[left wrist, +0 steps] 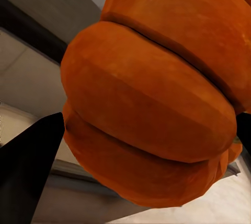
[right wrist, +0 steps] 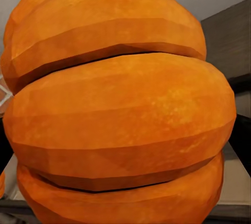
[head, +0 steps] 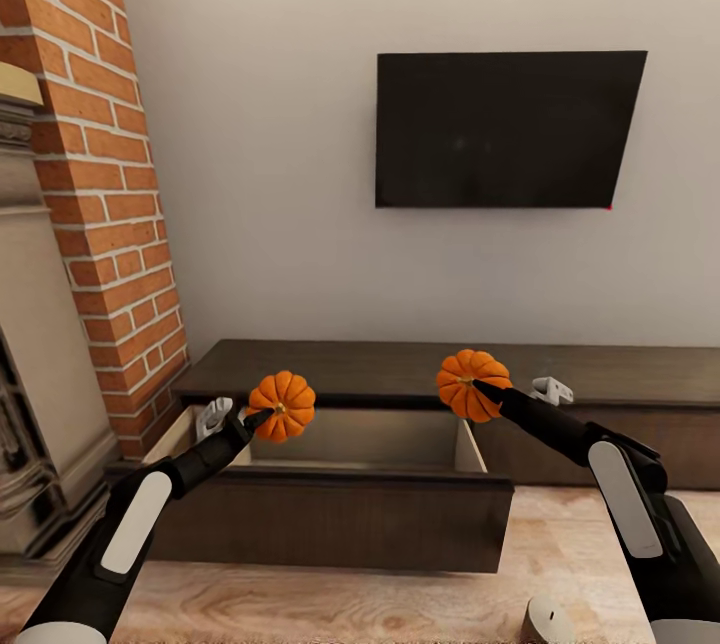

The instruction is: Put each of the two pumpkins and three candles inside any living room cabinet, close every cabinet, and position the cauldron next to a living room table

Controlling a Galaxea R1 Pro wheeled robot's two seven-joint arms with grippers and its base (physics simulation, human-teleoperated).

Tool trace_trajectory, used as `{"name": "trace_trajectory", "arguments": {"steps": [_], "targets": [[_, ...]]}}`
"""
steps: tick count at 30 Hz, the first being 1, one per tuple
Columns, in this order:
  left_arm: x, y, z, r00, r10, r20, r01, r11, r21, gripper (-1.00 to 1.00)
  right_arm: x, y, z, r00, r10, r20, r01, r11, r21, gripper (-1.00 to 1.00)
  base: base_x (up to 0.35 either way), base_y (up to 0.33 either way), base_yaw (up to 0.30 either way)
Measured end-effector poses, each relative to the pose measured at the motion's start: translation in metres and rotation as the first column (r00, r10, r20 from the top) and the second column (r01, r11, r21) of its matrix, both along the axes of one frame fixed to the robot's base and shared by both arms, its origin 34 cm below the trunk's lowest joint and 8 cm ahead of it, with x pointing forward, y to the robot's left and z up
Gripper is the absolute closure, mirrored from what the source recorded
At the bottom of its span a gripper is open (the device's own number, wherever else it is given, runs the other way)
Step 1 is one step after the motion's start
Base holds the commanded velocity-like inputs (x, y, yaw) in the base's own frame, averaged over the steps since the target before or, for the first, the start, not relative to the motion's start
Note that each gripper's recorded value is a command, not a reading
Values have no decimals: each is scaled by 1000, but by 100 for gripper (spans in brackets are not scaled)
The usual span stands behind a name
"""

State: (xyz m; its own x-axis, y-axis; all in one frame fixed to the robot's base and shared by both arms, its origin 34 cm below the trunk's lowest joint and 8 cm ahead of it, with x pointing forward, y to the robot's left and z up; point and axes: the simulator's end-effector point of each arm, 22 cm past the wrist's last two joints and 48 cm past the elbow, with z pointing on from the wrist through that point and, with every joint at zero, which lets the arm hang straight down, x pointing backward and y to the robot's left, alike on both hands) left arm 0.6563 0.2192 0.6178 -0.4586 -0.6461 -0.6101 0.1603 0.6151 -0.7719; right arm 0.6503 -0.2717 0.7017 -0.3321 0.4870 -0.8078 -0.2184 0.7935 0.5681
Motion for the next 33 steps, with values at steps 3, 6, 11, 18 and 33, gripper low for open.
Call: {"name": "trace_trajectory", "arguments": {"steps": [3, 6, 11, 18, 33], "targets": [[0, -1, -3, 1000, -1, -6, 1, 1000, 0, 100, 2, -2, -1, 1000, -8, 4, 8, 1000, -6, 100, 0, 0, 0], [1, -3, -4, 1000, -6, -6, 6, 1000, 2, 100, 3, -3, -3, 1000, -14, 6, 14, 1000, -15, 100, 0, 0, 0], [2, -3, 8, 999, 2, 34, -6, 994, 110, 100, 5, -3, -10, 1000, -23, -8, 22, 999, -39, 100, 0, 0, 0], [6, 0, 1, 998, 30, 46, -39, 978, 205, 100, 11, -8, -25, 994, -98, -50, 91, 988, -128, 100, 0, 0, 0], [9, -22, 5, 996, 19, 85, -45, 951, 307, 100, 22, 8, -36, 978, -206, -9, 195, 936, -292, 100, 0, 0, 0]]}}
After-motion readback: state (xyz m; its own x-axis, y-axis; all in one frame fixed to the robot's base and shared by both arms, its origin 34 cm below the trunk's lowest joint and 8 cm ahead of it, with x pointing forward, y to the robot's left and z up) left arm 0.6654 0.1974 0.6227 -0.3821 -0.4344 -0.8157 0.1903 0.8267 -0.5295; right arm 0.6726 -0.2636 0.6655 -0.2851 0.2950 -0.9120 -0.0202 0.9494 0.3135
